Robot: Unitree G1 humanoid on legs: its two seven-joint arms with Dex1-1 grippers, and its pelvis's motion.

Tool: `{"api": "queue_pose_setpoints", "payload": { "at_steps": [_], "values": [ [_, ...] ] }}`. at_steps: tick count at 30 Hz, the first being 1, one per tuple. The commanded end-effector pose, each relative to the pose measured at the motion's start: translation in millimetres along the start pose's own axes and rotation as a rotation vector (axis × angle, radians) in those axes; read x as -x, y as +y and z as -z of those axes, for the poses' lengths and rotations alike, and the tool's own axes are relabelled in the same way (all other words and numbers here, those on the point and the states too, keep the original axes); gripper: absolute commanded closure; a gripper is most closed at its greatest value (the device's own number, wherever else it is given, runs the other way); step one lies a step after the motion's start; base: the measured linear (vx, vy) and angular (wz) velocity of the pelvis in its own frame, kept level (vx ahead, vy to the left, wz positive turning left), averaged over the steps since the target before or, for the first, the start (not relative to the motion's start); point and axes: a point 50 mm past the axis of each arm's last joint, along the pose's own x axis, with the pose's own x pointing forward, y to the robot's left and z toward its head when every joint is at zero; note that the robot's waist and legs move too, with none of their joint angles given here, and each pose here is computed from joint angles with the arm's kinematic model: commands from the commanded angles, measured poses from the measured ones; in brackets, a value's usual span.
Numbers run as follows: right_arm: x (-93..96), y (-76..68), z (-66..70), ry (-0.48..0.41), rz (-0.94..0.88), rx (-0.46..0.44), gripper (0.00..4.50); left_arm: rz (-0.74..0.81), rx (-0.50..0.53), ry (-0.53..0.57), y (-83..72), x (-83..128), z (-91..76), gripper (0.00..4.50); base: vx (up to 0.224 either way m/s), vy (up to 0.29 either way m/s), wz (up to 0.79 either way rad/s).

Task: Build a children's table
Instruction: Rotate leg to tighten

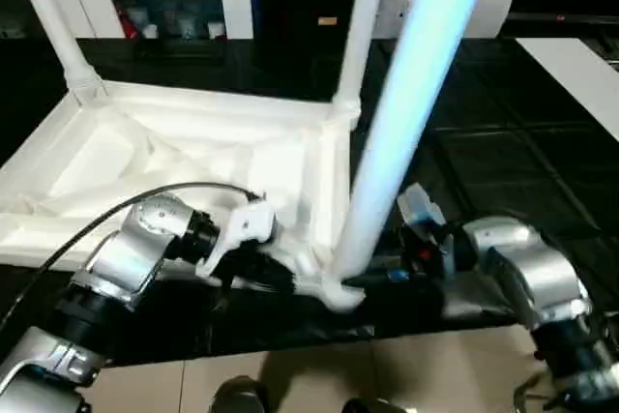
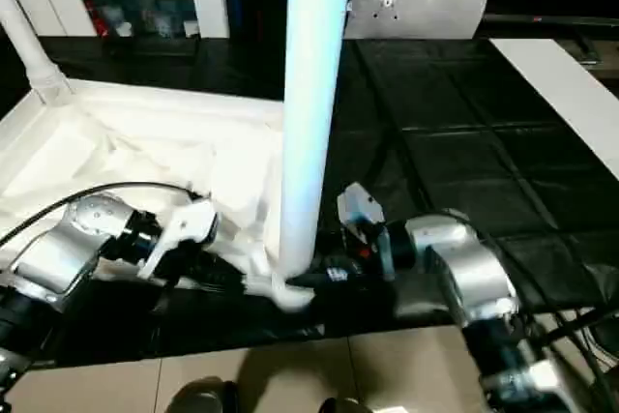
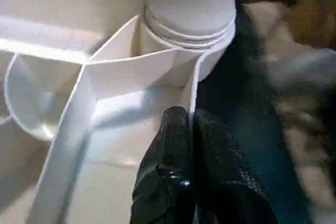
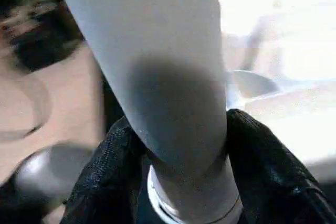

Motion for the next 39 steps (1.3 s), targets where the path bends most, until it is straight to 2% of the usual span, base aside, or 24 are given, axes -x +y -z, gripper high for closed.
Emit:
{"api": "queue_pose_setpoints", "payload": {
  "at_steps": [1,2,3,5,8,9,10,14,15,17,19,20,22,25,26,31,32,33,37,39],
  "values": [
    [-39.3,12.9,0.9,-0.020,-0.019,-0.036,2.49,-0.096,-0.042,-0.119,5.5,-21,-32.3,4.50,0.000,0.000,0.00],
    [-50.4,9.2,0.1,-0.040,0.084,-0.051,2.50,-0.166,-0.009,-0.129,9.6,-25,-34.7,4.50,0.000,0.000,0.00],
    [-52.5,8.7,-0.3,-0.044,0.098,-0.055,2.50,-0.181,-0.005,-0.131,10.7,-26,-35.2,4.50,0.000,0.000,0.00],
    [-71.5,4.4,-3.5,-0.072,0.229,-0.094,2.52,-0.312,0.046,-0.149,19.5,-33,-41.0,4.50,0.000,0.000,0.00],
    [-87.3,1.8,-6.6,-0.090,0.338,-0.137,2.54,-0.412,0.101,-0.171,25.7,-39,-47.8,4.50,0.000,0.000,0.00],
    [-87.3,1.8,-6.6,-0.090,0.338,-0.137,2.54,-0.412,0.101,-0.171,25.7,-39,-47.8,4.50,0.000,0.000,0.00],
    [-100.1,-3.7,-9.4,-0.097,0.477,-0.186,2.54,-0.501,0.143,-0.188,29.8,-46,-55.9,4.50,0.000,0.000,0.00],
    [-112.1,-9.8,-13.3,-0.105,0.615,-0.229,2.54,-0.583,0.162,-0.194,33.1,-52,-63.4,4.50,0.000,0.000,0.00],
    [-114.6,-10.0,-16.3,-0.134,0.625,-0.242,1.98,-0.589,0.159,-0.194,33.0,-54,-65.3,4.50,0.000,0.000,0.00],
    [-116.1,-10.9,-21.2,-0.182,0.647,-0.241,1.78,-0.587,0.142,-0.188,32.2,-56,-67.3,4.50,0.000,0.000,0.00],
    [-114.1,-11.6,-21.4,-0.201,0.658,-0.252,1.64,-0.553,0.122,-0.169,29.2,-57,-65.5,4.50,0.000,0.000,0.00],
    [-110.3,-13.0,-20.1,-0.192,0.676,-0.225,1.38,-0.536,0.123,-0.168,27.2,-56,-63.6,4.50,0.000,0.000,0.00],
    [-107.5,-14.3,-19.2,-0.186,0.693,-0.207,1.27,-0.528,0.129,-0.166,25.9,-55,-61.9,4.50,0.000,0.000,0.00],
    [-89.2,-19.0,-18.5,-0.215,0.699,-0.155,1.01,-0.480,0.098,-0.125,21.5,-49,-50.2,4.50,0.000,0.000,0.00],
    [-77.3,-20.5,-19.0,-0.235,0.674,-0.112,0.86,-0.448,0.081,-0.098,19.2,-44,-42.4,4.50,0.000,0.000,0.00],
    [-60.2,-22.9,-20.2,-0.240,0.635,-0.051,0.55,-0.404,0.053,-0.074,17.7,-38,-34.0,4.50,0.000,0.000,0.00],
    [-44.4,-24.8,-19.3,-0.205,0.574,0.026,0.43,-0.351,0.029,-0.057,16.1,-30,-26.5,4.50,0.000,0.000,0.00],
    [-38.7,-25.2,-18.8,-0.191,0.551,0.051,0.43,-0.329,0.019,-0.051,15.4,-27,-23.9,4.50,0.000,0.000,0.00],
    [-25.5,-25.3,-16.1,-0.148,0.476,0.095,0.16,-0.247,-0.029,-0.044,11.5,-20,-20.0,4.50,0.000,0.000,0.00],
    [-12.6,-22.7,-13.6,-0.096,0.360,0.129,0.16,-0.132,-0.072,-0.015,4.9,-12,-14.2,4.50,0.000,0.000,0.00]
  ]
}}
